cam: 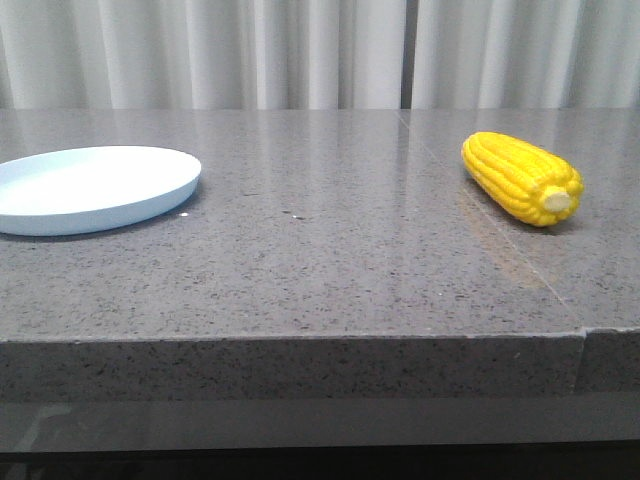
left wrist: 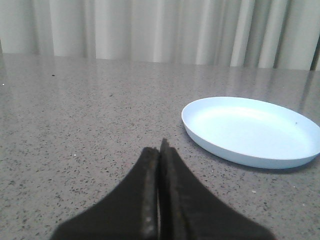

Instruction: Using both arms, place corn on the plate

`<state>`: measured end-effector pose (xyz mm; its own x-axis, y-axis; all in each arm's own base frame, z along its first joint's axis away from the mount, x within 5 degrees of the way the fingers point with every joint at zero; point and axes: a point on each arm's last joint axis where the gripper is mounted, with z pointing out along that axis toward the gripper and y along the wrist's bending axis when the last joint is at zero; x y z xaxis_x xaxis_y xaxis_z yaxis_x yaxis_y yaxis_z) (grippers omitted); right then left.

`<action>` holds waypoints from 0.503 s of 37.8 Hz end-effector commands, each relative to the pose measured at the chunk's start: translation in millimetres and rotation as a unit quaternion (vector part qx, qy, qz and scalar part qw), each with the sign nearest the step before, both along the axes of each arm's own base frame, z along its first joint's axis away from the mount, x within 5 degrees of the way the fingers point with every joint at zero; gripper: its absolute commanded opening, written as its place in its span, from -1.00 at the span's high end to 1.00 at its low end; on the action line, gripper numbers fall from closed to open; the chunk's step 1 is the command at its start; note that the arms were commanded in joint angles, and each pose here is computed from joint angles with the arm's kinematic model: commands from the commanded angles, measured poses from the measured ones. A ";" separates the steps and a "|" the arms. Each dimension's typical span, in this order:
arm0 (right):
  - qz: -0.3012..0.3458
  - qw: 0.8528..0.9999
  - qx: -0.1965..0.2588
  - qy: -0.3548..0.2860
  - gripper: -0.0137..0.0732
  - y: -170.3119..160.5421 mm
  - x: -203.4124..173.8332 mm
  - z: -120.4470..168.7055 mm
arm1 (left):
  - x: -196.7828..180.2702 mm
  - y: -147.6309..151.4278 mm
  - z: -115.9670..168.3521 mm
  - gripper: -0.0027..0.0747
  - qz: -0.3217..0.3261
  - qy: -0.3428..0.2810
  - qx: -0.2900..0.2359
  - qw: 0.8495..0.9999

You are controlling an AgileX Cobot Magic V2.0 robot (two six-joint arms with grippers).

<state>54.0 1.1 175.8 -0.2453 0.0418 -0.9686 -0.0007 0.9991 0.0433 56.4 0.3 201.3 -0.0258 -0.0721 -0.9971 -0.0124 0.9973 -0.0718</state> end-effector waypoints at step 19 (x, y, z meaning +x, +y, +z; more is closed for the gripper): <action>-0.006 0.997 -0.011 -0.079 0.84 -1.1 0.7 18.0 | -1.6 0.6 7.8 0.98 0.004 -0.050 -0.007 0.999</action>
